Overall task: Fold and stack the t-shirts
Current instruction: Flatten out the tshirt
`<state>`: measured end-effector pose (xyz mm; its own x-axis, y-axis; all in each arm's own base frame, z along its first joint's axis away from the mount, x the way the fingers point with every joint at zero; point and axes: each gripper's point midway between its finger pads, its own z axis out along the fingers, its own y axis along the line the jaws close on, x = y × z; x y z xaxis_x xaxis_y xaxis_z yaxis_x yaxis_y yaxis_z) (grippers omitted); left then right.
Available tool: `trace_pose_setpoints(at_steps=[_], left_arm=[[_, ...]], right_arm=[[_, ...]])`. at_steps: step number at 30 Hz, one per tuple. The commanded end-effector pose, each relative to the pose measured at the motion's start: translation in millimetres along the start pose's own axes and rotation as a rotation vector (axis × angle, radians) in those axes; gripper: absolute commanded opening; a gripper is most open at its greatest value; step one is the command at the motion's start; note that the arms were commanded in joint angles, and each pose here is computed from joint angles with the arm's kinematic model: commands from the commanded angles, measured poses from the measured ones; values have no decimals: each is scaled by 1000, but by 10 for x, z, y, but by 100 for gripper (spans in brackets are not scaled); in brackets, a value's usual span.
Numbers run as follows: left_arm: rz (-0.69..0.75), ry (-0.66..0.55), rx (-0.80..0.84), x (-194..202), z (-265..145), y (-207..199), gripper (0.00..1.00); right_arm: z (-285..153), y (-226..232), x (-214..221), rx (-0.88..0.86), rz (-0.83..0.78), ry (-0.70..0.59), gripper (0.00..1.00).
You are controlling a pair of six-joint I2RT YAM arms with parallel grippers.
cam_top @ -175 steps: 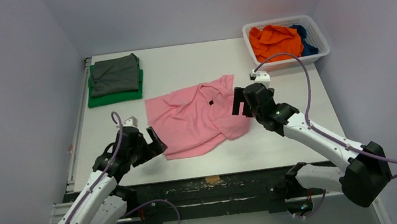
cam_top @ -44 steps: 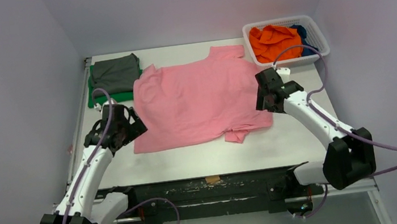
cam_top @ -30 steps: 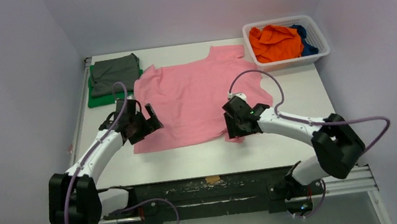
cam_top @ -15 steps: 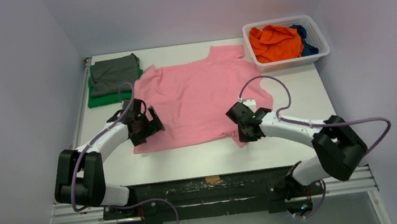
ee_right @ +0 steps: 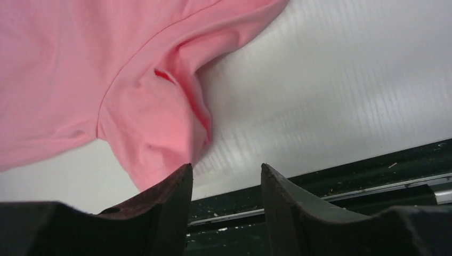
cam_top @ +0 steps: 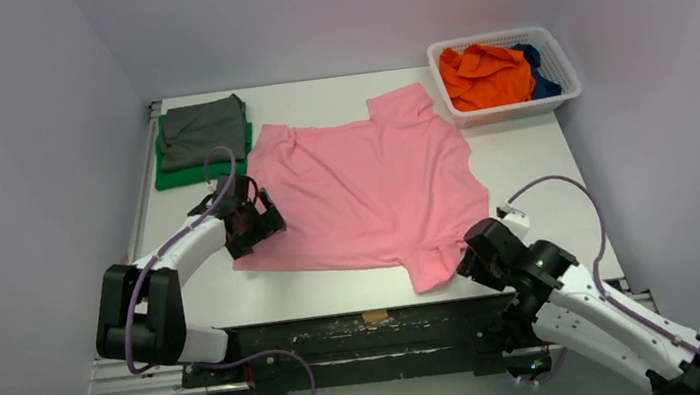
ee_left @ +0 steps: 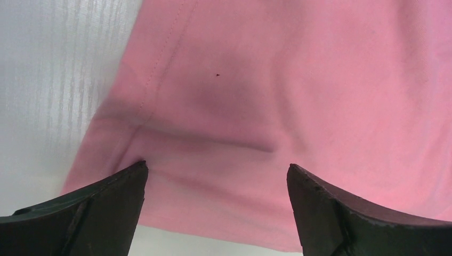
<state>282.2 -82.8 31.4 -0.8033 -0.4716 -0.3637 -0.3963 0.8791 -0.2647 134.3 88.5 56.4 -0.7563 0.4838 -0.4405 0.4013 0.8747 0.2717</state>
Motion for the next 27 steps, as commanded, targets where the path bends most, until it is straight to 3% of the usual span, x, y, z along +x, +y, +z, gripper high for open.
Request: trace_pose_setpoints(at_steps=[1,3,6,13,18,23,27], left_arm=[[-29,-53,-9,-143,-112,-20,100],[-27,-52,-4,-138,-139,-25,100],[-30,-54,10,-120,-179,-31,100],[-33,-54,26,-60,-198,-12,100],[-32,-33,20,-13,-154,5,100],[-32,-45,18,-22,-160,19,100],[-30,-47,11,-28,-149,31,100]], right_arm=[[-164,-187,-33,3,159,-44,60],[-234,-154,-158,-20,140,-95,72],[-251,-14,-334,-20,31,-142,78],[187,704,-523,19,-261,-95,81],[461,805,-285,180,-421,-18,69],[592,848,161,130,-448,93,62],[643,764,269,136,-437,120,54]])
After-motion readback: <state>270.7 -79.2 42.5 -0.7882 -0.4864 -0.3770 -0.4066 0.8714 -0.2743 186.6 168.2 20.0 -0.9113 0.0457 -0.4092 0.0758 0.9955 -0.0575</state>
